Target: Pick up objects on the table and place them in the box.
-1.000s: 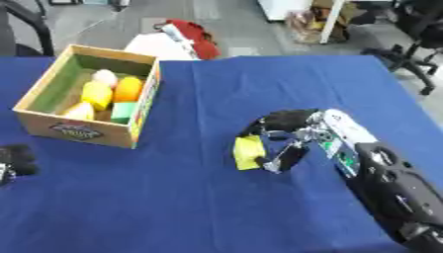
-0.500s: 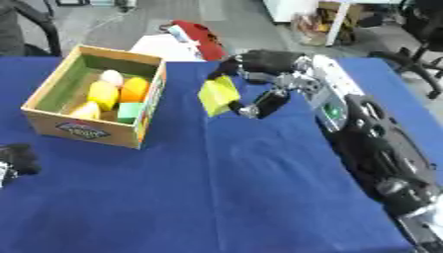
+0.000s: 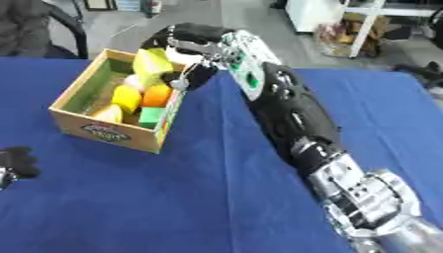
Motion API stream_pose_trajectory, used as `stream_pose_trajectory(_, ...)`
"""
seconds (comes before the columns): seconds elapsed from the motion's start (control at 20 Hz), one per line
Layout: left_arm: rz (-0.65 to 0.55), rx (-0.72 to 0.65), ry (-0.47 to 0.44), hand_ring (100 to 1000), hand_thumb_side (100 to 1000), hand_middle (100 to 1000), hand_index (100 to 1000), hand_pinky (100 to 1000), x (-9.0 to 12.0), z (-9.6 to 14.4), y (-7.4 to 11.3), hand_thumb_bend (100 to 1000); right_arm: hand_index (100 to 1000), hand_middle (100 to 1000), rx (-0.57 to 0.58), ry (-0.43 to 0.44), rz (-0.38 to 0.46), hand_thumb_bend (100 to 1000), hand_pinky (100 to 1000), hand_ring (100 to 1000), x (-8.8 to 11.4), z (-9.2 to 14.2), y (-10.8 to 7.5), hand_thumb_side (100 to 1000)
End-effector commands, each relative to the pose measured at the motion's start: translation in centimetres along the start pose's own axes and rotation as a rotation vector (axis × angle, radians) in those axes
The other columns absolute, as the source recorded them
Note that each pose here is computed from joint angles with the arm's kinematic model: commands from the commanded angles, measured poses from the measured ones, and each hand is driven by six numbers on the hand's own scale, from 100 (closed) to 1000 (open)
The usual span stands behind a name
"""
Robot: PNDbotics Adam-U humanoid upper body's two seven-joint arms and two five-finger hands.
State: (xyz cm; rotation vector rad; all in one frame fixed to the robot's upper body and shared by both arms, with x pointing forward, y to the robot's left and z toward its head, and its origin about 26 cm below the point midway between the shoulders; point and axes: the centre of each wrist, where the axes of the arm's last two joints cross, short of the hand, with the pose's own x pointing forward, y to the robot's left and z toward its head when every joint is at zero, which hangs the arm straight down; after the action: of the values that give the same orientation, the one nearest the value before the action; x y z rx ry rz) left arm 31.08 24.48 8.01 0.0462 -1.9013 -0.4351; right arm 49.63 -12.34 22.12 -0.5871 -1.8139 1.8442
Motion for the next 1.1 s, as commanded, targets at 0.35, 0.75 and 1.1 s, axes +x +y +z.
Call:
stream_pose_trajectory(0.35, -0.003, -0.019, -0.033, 588, 766, 588, 757, 670, 0.8, -0.5, 0.1, 100, 1000, 878, -0.116, 0.198, 0.217, 100, 826, 870, 1.9, -2.4, 0.1, 299)
stream_pose_trajectory(0.75, -0.004, -0.004, -0.015, 589, 762, 588, 757, 670, 0.4, -0.1, 0.2, 100, 1000, 916, -0.132, 0.135, 0.395, 100, 842, 900, 1.9, -0.8, -2.4, 133)
stream_pose_trajectory(1.1, -0.01, 0.035, 0.006, 590, 764, 589, 757, 670, 0.0, 0.6, 0.8, 100, 943, 790, -0.379, -0.092, 0.088, 100, 837, 801, -1.2, 6.6, -2.4, 219)
